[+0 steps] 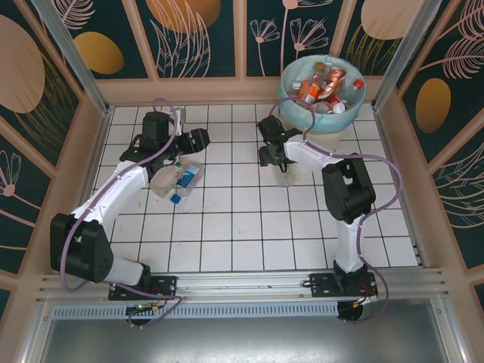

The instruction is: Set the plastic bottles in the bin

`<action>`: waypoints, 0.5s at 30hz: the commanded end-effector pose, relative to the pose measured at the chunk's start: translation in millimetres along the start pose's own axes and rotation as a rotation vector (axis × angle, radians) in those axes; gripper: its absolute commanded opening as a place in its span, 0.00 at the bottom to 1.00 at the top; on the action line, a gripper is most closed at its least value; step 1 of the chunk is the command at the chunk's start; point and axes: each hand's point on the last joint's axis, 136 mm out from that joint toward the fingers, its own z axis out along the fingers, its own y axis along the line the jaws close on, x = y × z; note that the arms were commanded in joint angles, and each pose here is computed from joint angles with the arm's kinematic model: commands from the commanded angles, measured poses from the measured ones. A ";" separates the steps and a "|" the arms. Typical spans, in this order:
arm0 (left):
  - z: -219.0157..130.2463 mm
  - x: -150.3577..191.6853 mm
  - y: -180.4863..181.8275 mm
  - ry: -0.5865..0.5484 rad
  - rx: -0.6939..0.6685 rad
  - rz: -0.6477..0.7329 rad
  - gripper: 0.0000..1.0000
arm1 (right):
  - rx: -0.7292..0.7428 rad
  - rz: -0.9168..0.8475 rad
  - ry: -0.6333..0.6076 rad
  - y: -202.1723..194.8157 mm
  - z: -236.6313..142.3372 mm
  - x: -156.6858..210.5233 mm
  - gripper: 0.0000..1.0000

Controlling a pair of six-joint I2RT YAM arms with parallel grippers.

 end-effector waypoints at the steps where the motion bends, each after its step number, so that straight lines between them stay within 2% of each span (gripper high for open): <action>1: 1.3 -1.9 -5.7 -0.002 0.028 0.005 0.74 | 0.016 0.018 0.100 -5.9 12.1 34.9 0.71; 15: 8.2 5.3 -2.4 0.028 0.031 -0.008 0.74 | 0.009 0.014 0.179 -3.2 27.4 67.5 0.74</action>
